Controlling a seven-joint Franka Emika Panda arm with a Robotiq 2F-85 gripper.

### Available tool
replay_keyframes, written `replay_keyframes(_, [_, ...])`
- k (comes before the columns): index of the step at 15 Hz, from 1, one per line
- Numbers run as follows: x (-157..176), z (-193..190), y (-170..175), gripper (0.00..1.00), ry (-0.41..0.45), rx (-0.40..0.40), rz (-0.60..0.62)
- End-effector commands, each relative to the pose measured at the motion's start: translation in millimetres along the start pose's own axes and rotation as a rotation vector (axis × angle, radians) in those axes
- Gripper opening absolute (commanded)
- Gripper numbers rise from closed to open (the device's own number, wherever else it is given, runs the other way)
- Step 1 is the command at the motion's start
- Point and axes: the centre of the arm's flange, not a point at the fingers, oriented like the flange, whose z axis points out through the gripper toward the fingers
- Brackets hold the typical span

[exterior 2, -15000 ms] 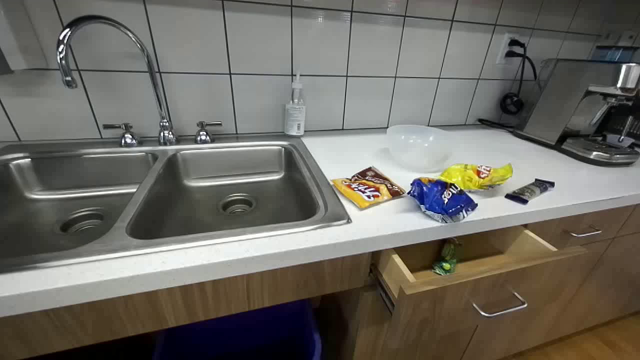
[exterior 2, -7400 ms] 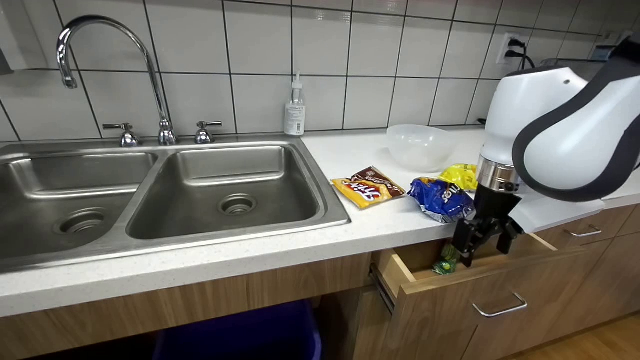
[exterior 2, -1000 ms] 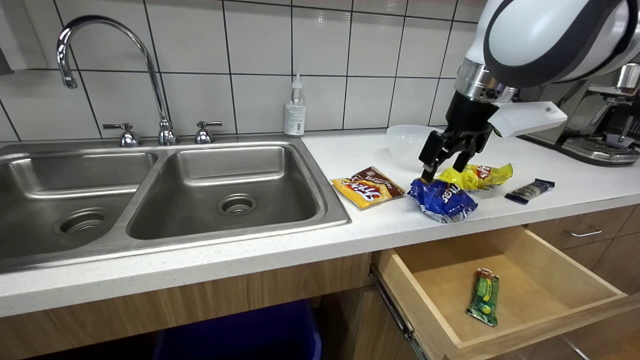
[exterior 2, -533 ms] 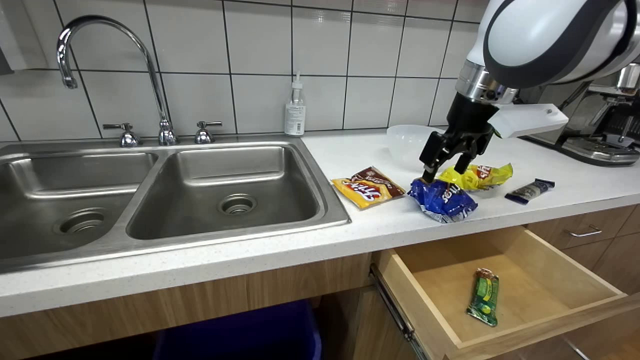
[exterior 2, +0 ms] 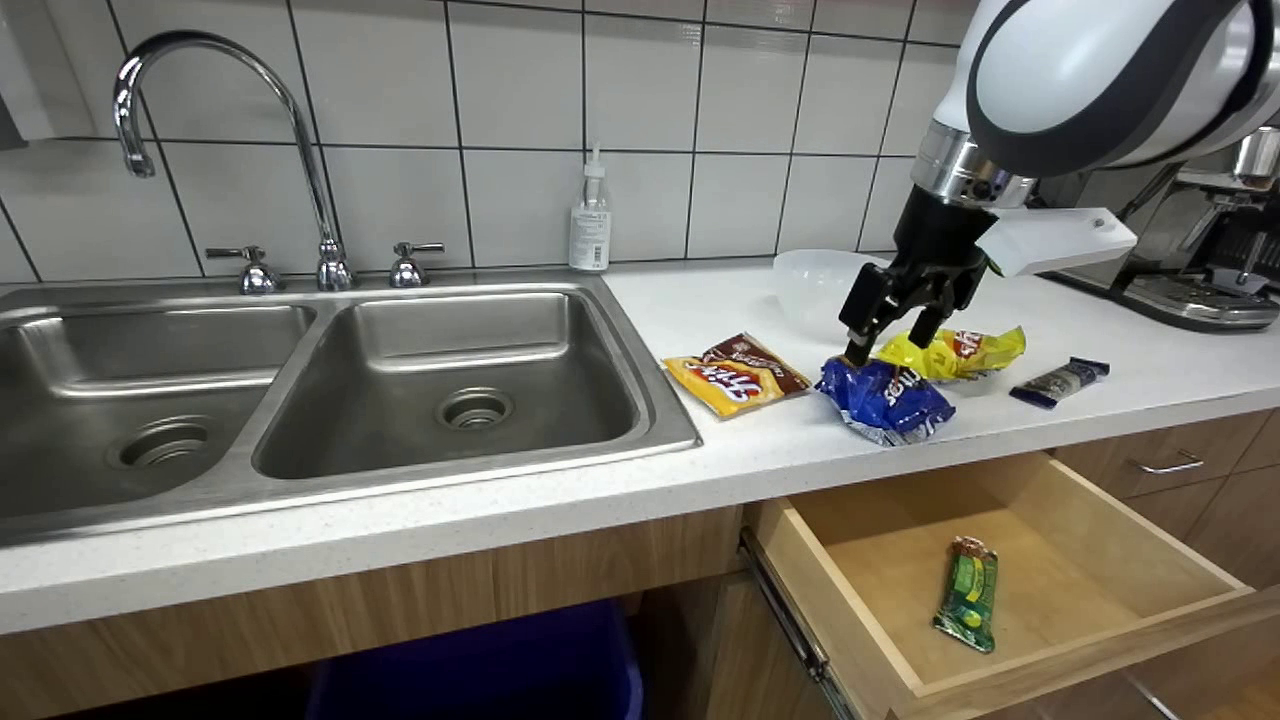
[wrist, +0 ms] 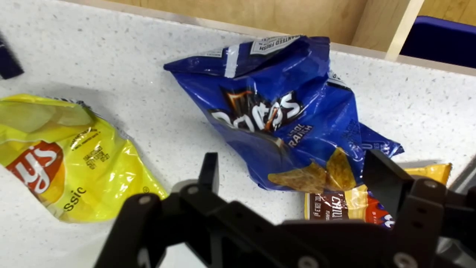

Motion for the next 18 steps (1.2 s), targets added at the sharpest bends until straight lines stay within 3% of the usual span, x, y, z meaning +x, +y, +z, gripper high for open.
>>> replay_keyframes(1, [0.0, 0.0, 0.0, 1.00, 0.000, 0.000, 0.000])
replay_keyframes(9, [2.7, -5.5, 2.0, 1.00, 0.024, -0.007, -0.011])
replay_keyframes(18, [16.5, -0.6, 14.1, 1.00, 0.083, 0.051, 0.023])
